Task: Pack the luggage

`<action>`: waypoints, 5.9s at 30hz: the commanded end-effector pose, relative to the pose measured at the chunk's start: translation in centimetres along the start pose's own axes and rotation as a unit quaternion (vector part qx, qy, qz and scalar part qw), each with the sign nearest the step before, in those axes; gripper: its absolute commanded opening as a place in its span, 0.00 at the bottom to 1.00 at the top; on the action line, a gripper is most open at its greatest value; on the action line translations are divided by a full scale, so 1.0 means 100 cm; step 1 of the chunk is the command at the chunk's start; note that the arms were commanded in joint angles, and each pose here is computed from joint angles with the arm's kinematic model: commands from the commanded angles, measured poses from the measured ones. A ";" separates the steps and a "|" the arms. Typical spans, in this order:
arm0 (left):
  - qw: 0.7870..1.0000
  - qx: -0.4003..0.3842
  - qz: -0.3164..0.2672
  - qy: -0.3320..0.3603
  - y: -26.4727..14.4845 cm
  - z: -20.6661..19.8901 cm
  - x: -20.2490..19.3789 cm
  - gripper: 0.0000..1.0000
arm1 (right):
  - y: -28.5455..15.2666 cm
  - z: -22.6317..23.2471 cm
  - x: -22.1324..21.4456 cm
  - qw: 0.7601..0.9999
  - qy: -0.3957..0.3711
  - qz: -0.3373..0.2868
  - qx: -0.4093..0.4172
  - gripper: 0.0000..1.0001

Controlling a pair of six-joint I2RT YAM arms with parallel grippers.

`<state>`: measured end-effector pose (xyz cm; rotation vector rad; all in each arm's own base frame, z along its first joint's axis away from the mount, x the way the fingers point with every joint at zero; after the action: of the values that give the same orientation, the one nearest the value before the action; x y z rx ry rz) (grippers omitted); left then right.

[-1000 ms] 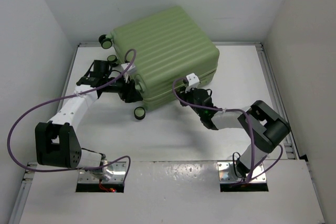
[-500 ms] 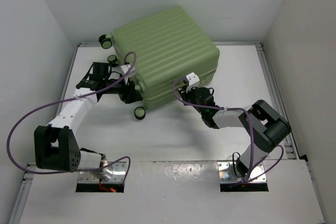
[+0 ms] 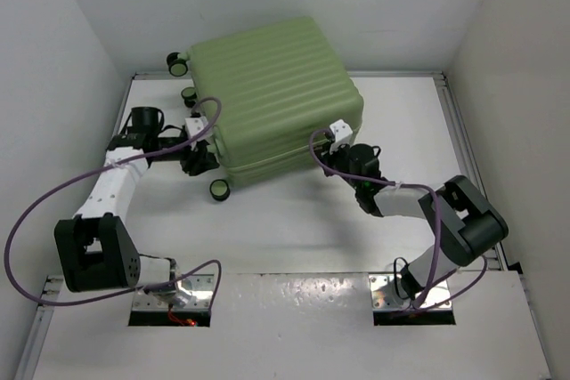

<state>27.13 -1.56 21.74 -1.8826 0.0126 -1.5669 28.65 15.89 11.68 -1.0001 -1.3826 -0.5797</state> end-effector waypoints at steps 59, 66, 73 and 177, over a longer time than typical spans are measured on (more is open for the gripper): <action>0.913 0.308 0.133 -0.230 -0.029 0.175 -0.031 0.00 | 0.237 -0.258 -0.006 0.956 0.041 -0.273 -0.101 0.00; 0.917 0.303 0.137 -0.221 -0.008 0.172 -0.022 0.00 | 0.283 -0.256 -0.020 0.953 0.042 -0.282 -0.103 0.00; 0.914 0.303 0.128 -0.240 -0.003 0.172 -0.026 0.01 | 0.291 -0.234 -0.040 0.957 0.060 -0.252 -0.134 0.00; 0.894 0.404 -0.164 -0.100 -0.165 -0.019 0.103 0.90 | 0.039 0.090 0.035 0.882 0.304 0.332 0.139 0.00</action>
<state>22.75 6.88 36.03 -1.4175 -0.9594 -1.1045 37.50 18.84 13.04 -1.0487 -0.6619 -0.5108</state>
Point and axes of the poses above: each gripper's point midway between its finger pads, its own y axis out along the fingers, its own z axis along the line the jaws close on, x = y × z, the point moved 10 cm from there along -y, back along the fingers, and after that the axes turned 6 degrees about -y, right-handed, at the moved point
